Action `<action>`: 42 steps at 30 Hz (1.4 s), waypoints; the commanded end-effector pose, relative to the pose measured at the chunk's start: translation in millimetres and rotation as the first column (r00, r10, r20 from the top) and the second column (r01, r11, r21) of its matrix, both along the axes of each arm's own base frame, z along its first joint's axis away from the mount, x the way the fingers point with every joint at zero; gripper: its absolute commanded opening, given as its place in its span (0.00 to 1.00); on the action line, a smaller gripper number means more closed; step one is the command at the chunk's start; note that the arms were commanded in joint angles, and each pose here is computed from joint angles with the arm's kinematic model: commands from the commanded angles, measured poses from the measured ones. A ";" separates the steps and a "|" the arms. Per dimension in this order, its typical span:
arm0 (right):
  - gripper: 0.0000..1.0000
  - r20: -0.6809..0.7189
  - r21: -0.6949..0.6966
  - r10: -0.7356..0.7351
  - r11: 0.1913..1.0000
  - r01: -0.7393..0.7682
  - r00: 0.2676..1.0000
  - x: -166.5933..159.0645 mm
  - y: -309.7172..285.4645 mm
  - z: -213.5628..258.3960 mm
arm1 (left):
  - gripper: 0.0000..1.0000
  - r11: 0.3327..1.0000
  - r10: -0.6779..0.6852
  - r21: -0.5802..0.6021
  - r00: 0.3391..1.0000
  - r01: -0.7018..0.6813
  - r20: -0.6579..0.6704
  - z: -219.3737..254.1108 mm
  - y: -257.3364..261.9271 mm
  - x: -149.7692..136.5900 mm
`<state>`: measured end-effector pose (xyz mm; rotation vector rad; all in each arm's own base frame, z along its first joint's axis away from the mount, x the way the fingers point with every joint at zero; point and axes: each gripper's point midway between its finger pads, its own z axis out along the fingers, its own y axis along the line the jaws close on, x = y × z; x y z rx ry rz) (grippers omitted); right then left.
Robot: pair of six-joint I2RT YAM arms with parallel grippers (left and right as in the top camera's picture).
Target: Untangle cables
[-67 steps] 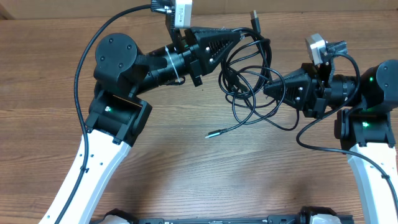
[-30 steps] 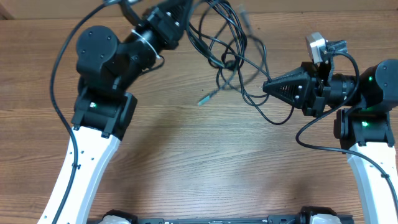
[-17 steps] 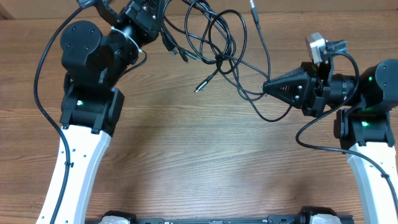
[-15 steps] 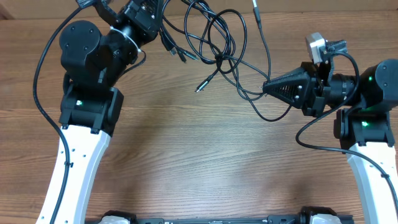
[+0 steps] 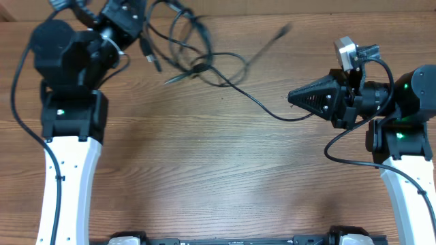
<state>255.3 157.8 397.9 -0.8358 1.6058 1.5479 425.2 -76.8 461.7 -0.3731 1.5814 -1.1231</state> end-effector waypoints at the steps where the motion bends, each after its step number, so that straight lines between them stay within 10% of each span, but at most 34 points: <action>1: 0.04 0.017 -0.008 0.029 1.000 -0.029 0.999 -6.1 1.0 2.7 | 0.04 0.987 -0.153 0.058 0.987 0.150 0.045 6.6 -17.2 -15.7; 9: 0.22 0.017 -0.007 0.028 1.000 -0.028 0.999 -6.0 1.0 2.7 | 0.04 0.920 -0.377 0.151 0.921 0.362 0.093 8.1 -47.0 -43.5; 18: 1.00 0.017 -0.007 0.028 1.000 -0.027 0.999 -5.9 1.0 2.7 | 0.04 0.819 -0.565 0.289 0.785 0.496 0.254 37.0 -68.1 -80.7; 42: 1.00 0.043 0.012 0.052 0.999 -0.053 0.998 -10.3 27.0 6.3 | 0.04 0.632 -0.774 0.306 0.591 0.712 0.225 33.1 -126.3 -130.2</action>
